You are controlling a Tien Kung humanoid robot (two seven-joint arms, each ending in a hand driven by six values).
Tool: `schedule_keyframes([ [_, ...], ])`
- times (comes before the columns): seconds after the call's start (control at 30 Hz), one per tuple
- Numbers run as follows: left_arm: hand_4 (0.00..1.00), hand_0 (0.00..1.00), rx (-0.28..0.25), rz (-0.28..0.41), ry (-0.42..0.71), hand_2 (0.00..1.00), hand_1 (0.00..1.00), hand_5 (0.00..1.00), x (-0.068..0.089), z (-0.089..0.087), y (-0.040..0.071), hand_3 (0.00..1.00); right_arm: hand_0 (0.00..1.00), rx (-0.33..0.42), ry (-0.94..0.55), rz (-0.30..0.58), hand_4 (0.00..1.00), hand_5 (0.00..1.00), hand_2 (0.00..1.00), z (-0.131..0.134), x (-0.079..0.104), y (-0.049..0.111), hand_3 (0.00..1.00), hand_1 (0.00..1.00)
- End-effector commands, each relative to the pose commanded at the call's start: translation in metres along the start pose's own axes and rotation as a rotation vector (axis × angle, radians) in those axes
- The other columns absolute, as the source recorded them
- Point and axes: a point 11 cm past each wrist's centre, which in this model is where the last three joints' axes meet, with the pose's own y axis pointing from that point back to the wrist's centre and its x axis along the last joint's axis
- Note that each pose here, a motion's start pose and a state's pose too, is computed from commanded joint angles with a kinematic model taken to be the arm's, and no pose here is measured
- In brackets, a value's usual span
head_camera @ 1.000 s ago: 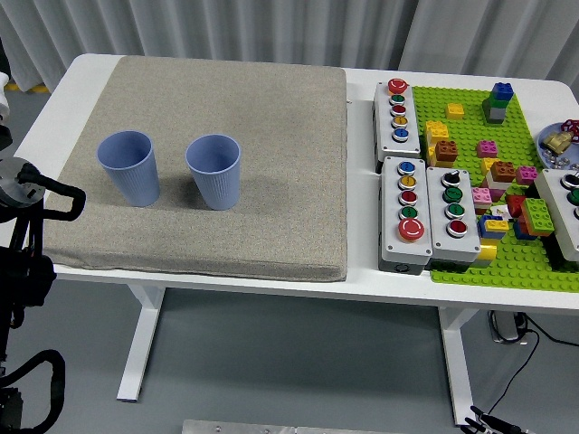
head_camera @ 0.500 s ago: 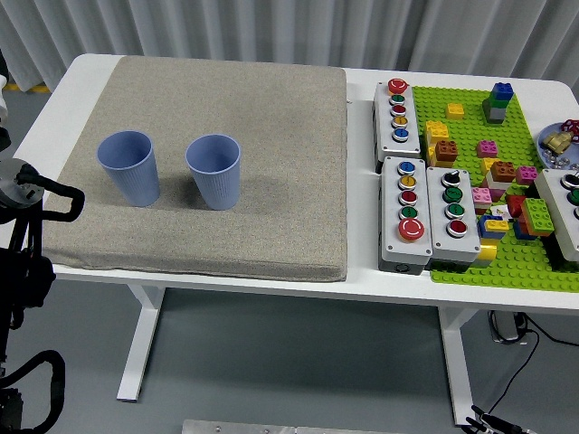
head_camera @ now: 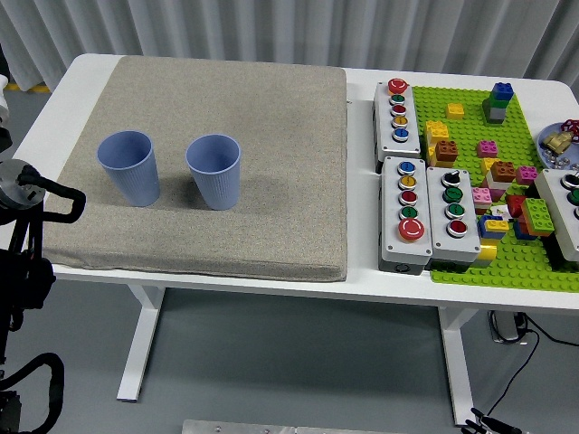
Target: Pick cup pour cup place
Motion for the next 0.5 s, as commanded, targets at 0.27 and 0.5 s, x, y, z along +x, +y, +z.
schedule_keyframes([
  [0.27, 0.802, 0.719, 0.008, 0.000, 0.003, 0.861, 0.724, 0.998, 0.0000, -0.0019, 0.0011, 0.834, 0.769, -0.001, 0.000, 0.002, 0.237, 0.175, 0.742, 0.0006, 0.0004, -0.0001, 0.630, 0.700],
  [0.5, 0.798, 0.719, 0.007, -0.003, 0.006, 0.860, 0.723, 0.998, -0.0013, -0.0012, 0.0005, 0.833, 0.769, 0.003, -0.003, 0.000, 0.238, 0.174, 0.742, -0.0011, -0.0002, 0.0001, 0.630, 0.699],
])
